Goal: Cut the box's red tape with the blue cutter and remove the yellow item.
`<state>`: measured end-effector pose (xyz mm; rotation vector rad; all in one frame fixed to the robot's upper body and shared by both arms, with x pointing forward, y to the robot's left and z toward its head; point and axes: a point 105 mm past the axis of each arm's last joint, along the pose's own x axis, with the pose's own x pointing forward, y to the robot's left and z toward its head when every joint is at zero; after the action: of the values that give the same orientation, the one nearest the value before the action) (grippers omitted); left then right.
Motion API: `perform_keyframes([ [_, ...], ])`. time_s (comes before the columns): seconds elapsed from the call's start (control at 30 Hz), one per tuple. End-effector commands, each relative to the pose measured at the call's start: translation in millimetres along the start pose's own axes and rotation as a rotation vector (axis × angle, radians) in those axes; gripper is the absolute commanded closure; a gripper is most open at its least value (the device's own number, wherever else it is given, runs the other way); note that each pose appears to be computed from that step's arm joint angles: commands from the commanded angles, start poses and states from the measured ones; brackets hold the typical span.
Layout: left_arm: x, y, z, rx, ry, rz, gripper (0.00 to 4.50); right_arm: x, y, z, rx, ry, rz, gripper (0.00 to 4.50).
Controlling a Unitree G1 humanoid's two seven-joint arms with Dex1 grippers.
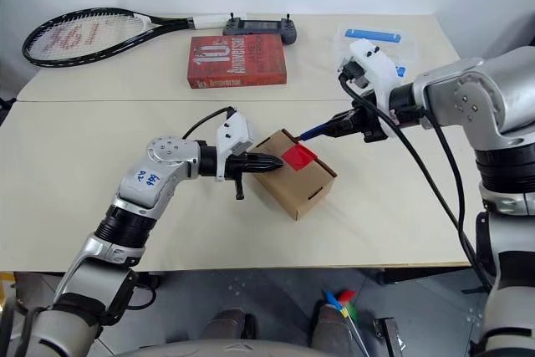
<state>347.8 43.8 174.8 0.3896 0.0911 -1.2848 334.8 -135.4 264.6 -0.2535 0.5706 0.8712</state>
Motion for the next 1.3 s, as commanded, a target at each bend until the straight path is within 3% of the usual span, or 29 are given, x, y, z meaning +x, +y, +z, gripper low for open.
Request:
perform_keyframes([
  [0.03,0,-4,-12,-0.013,0.046,-0.009,4.50,-9,9,6,-0.033,-0.019,0.015,4.36],
  [1.3,17,-18,-25,-0.056,0.098,-0.023,4.50,-7,0,-16,0.076,0.124,-0.048,4.36],
])
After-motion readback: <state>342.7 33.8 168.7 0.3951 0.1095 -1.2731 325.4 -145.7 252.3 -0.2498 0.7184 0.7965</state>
